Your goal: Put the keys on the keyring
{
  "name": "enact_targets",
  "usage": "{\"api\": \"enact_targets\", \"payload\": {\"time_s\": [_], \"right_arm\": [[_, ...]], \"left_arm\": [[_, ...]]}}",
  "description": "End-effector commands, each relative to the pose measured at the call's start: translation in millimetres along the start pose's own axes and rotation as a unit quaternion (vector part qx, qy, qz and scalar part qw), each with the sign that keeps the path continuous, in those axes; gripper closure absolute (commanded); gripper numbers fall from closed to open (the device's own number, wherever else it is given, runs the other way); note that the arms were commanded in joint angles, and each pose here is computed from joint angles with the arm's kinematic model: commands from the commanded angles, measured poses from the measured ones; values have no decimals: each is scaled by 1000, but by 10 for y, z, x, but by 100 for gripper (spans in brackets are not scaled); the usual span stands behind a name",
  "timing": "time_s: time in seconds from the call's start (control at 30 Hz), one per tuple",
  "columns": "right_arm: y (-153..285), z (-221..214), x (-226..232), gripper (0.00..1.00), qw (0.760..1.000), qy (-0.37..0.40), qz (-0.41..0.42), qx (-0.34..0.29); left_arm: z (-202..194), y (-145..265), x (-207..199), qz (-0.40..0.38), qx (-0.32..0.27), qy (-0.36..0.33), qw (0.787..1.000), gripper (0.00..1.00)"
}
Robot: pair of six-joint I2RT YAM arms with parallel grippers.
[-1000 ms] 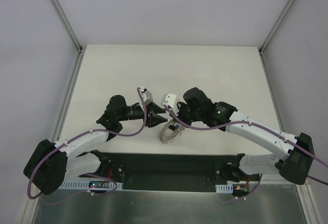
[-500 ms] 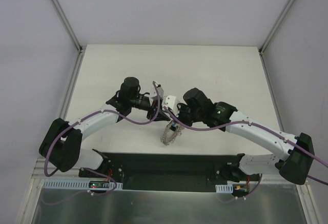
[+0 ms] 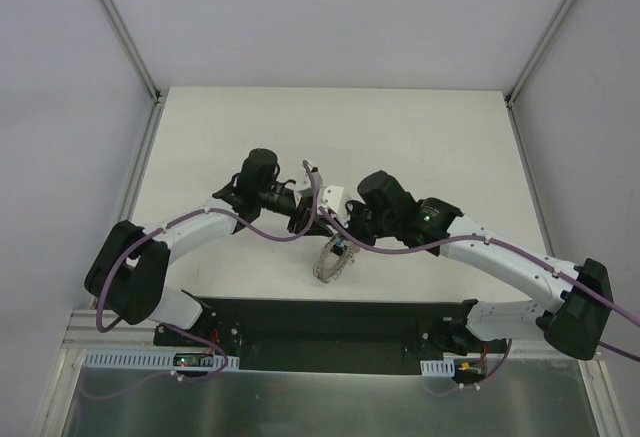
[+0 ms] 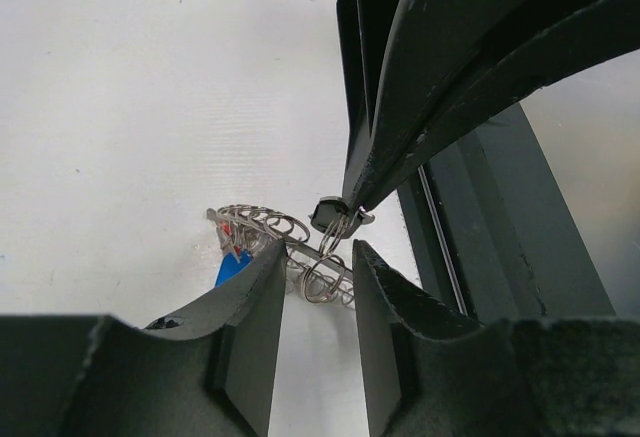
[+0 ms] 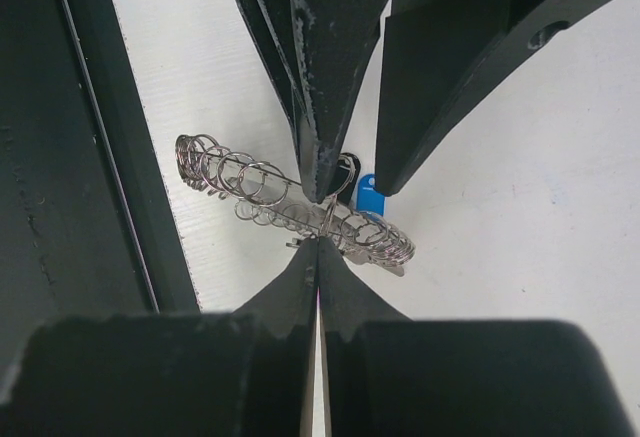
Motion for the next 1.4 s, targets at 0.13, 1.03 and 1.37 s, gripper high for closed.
{"api": "enact_targets", "payload": {"time_s": [0.13,1.03,1.37], "right_arm": [[23,119,-29,99,1000,5,3,-14],[74,143,-87,99,1000,7,-9,-19],[35,129,-104,99,1000,8,-7,-15]], "left_arm": [[114,-126,39,-23,-7,-48,999,68],[128,-404,32,-56,2,-37,998,58],[-51,-284,-157,10,8,-8,1000,56]]}}
Point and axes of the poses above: each gripper's point midway between its finger pads, its own y axis back along the fingers, its own x axis along the line the jaws close on, z = x × y, the point moved 5 cm from there along y, back along the fingers, and after that the axes turned 6 degrees about -y, right-handed, at the moved point
